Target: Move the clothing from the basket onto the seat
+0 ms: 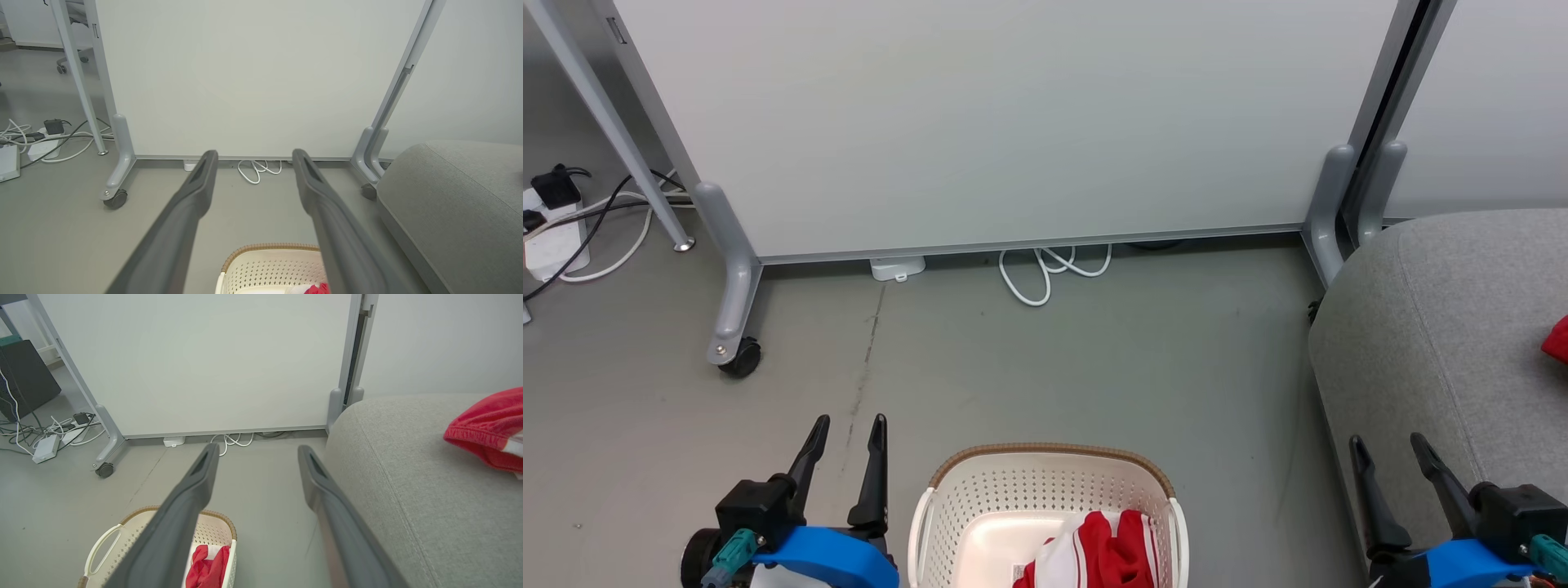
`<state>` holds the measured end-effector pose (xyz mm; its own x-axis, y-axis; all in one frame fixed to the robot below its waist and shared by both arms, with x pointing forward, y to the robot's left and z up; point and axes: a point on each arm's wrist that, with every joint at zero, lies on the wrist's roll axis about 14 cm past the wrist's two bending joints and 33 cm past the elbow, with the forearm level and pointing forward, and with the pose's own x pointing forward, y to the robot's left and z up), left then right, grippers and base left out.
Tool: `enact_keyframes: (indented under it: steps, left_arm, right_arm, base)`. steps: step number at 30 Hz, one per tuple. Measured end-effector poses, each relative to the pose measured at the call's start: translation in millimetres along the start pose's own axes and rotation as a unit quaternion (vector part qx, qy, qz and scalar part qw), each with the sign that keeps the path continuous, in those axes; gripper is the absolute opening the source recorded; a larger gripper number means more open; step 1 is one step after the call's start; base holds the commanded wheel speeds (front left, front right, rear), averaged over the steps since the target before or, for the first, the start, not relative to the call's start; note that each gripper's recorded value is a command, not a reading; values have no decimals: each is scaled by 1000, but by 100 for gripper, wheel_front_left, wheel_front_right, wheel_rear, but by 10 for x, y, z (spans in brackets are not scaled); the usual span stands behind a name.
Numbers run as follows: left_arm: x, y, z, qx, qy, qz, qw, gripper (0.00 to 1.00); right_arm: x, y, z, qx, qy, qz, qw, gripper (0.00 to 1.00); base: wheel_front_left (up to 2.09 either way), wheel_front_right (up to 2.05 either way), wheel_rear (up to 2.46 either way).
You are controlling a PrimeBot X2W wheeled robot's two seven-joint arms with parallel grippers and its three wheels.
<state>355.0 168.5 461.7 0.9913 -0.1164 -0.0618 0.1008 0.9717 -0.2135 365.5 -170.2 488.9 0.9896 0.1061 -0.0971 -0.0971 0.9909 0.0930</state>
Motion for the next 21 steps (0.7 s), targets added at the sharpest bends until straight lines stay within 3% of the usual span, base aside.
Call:
enact_keyframes:
  steps: [11, 21]
  left_arm:
    - [131, -86, -104, -5, 17, -12, 1000, 100]
    - [561, -292, -421, -15, 61, -46, 997, 100]
  right_arm:
    - [97, -13, -33, -1, 6, -1, 1000, 100]
    - [546, -43, -47, -18, 6, 8, 1000, 100]
  base:
    - [0, 0, 0]
    - [0, 0, 0]
